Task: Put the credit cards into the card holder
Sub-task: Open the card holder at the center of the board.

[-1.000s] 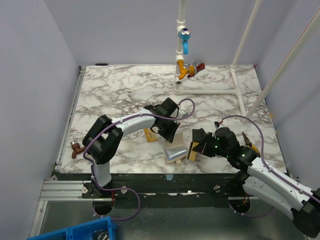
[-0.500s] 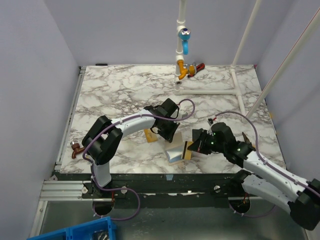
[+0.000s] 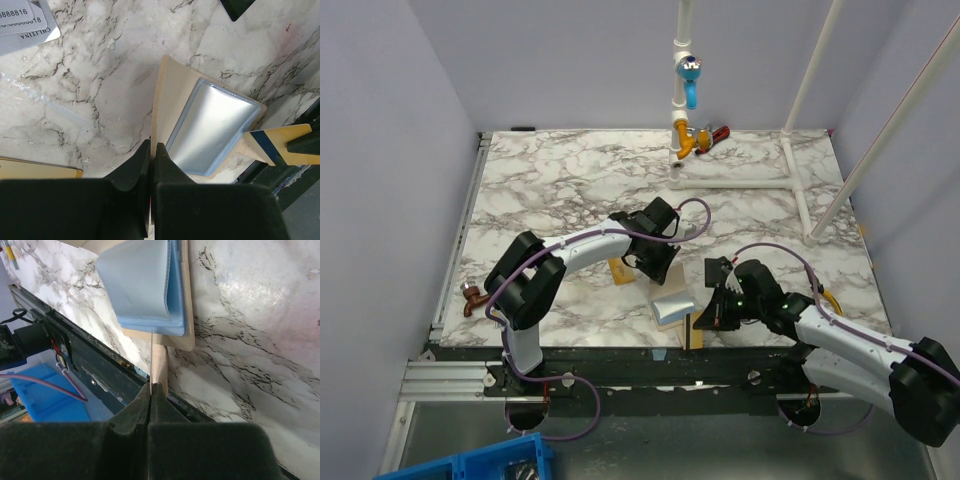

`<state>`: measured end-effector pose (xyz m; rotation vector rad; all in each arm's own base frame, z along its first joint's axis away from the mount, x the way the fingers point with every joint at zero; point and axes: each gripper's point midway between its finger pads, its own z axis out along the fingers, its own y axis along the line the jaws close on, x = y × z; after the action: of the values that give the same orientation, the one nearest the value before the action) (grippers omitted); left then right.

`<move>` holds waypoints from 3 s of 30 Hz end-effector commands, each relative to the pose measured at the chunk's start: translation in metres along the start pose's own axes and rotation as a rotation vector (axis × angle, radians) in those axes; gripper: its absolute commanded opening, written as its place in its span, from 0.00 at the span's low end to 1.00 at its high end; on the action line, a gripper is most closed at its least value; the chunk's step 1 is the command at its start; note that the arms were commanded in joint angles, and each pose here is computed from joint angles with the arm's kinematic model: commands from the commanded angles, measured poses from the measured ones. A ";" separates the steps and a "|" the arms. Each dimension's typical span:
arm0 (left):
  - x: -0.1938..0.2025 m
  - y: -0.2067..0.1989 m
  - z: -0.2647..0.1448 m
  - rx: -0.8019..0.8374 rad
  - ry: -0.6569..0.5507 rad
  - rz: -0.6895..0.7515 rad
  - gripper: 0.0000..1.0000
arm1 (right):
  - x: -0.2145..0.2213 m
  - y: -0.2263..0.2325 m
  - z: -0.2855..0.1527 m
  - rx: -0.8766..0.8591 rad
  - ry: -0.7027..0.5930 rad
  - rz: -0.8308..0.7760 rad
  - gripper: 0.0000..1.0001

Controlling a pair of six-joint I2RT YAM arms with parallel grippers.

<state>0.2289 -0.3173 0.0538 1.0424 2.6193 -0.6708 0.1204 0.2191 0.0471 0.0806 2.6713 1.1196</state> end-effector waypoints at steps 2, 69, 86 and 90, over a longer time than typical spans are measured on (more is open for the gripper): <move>-0.003 -0.001 0.000 -0.021 -0.004 0.012 0.01 | 0.001 0.004 0.002 -0.030 0.016 -0.025 0.01; -0.012 0.006 -0.020 0.084 -0.030 0.005 0.28 | -0.061 0.032 0.033 -0.040 -0.115 -0.115 0.01; -0.005 0.004 -0.006 0.026 0.016 0.020 0.01 | -0.022 0.022 0.017 -0.088 -0.020 -0.087 0.01; -0.002 0.003 -0.002 0.041 0.030 0.006 0.00 | -0.007 0.016 0.013 -0.101 0.020 -0.083 0.01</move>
<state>0.2300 -0.3157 0.0631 1.0934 2.6090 -0.7350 0.1527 0.2448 0.0585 -0.0432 2.5348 1.1828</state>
